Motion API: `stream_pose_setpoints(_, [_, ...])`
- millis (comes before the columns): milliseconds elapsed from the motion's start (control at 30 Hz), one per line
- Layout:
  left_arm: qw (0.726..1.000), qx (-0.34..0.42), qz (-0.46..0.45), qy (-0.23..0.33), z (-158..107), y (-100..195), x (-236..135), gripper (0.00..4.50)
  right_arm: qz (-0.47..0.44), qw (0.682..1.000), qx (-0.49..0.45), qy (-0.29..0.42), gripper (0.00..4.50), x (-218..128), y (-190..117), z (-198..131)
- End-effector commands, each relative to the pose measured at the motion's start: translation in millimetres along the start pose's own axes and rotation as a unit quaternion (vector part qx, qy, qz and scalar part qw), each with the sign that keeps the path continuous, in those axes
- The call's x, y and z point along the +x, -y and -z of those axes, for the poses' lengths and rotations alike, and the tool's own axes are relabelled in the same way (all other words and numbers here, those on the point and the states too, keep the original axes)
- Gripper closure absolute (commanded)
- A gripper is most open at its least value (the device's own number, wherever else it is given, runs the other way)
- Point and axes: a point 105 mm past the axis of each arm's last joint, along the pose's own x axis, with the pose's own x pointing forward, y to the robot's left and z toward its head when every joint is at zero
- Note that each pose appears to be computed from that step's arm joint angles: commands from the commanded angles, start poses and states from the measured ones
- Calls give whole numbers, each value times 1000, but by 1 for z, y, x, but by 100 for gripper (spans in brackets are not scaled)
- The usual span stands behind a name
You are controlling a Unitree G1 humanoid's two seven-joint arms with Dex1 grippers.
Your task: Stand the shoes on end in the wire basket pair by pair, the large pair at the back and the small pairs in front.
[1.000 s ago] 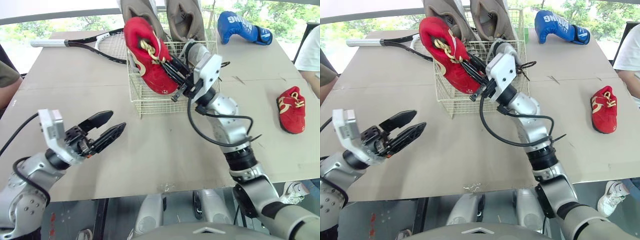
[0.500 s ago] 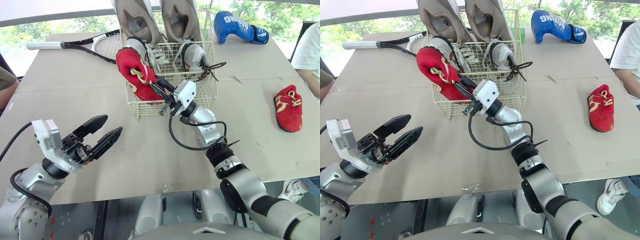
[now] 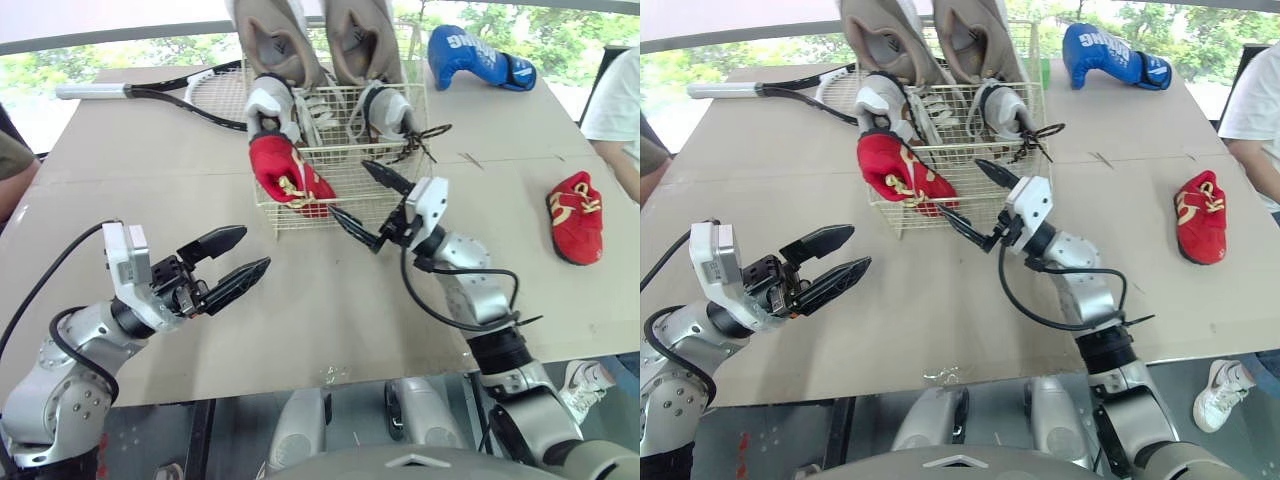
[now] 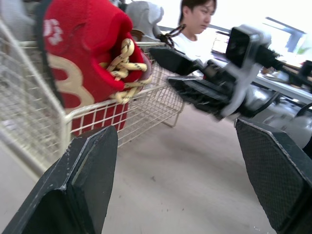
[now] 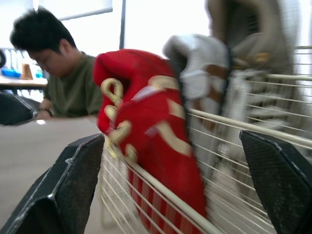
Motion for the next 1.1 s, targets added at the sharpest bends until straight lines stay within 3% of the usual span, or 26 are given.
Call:
stream_pose_setpoints(33, [997,-7,77,-11,2,11,16,36,5,1000,-24,12,14,-14,-3,-37])
stream_pose_setpoints(167, [986,-29,163,-12,1,29,38,36,108,993,-42,-26,14,-43,19,-61])
stream_pose_setpoints(233, [977,-31,213,-14,0,39,52,36,153,985,-45,-65,14,-76,36,-73])
stream_pose_setpoints(333, [966,-33,256,-8,-5,48,69,18,206,958,-110,-167,1,-122,55,-83])
stream_pose_setpoints(467, [965,2,263,14,-15,55,103,18,330,894,-117,-278,1,-185,104,-96])
stream_pose_setpoints(567, [961,32,275,13,-18,64,122,18,396,809,-118,-417,1,-230,139,-94])
stream_pose_setpoints(600, [959,34,280,12,-19,66,126,18,391,801,-96,-443,1,-237,143,-92])
stream_pose_setpoints(767, [955,35,296,7,-24,74,148,18,454,753,-7,-476,1,-275,176,-82])
stream_pose_setpoints(967, [949,51,311,17,-25,80,158,18,479,734,84,-474,1,-291,193,-61])
stream_pose_setpoints(1100, [946,50,319,27,-23,81,158,18,497,715,91,-484,1,-308,206,-48])
